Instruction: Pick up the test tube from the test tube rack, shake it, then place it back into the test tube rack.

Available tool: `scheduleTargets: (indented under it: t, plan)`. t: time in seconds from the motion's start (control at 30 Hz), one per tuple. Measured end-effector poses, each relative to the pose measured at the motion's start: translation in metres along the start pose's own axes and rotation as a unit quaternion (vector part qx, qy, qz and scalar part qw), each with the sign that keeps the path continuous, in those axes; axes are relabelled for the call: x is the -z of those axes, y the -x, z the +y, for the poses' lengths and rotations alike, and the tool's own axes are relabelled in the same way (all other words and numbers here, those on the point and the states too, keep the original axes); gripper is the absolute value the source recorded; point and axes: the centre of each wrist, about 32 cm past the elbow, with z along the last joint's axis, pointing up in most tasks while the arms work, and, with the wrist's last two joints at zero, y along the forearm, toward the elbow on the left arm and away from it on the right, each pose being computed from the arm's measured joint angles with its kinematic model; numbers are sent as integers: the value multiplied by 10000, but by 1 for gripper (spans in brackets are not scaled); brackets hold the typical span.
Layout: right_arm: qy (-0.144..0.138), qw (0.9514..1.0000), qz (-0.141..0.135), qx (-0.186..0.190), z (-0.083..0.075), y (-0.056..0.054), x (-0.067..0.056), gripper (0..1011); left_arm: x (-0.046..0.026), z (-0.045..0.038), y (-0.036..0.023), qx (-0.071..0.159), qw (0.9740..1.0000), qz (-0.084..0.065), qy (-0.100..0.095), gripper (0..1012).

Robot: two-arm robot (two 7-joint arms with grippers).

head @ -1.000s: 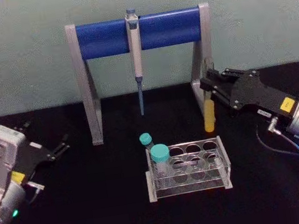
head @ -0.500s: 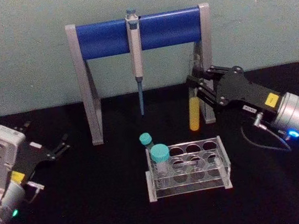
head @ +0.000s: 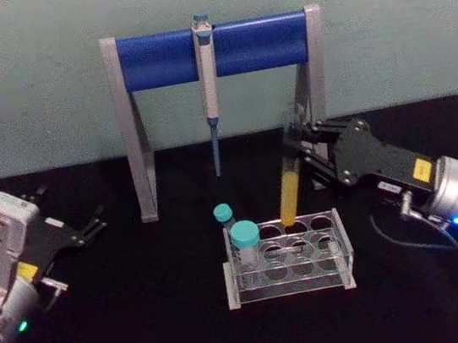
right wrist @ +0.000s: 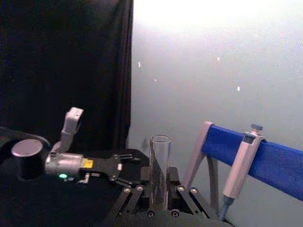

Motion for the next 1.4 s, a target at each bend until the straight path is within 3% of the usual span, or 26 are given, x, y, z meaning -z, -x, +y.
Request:
scheduleTargets:
  t: [0.2,0.47,0.8,1.13,1.4]
  plan:
    - [69,10000,-49,0,-149,53,-52,230,0,0,0,0,10000,0,0,1001]
    - [278,9984,-224,443,-292,33,-132,232,0,0,0,0,10000,0,0,1001]
    - [237,9963,-271,774,-183,-41,-115,232,0,0,0,0,10000,0,0,1001]
    - [134,9990,-99,405,45,-49,-25,232,0,0,0,0,10000,0,0,1001]
    - [85,10000,-2,27,16,-5,-52,232,0,0,0,0,10000,0,-1,1001]
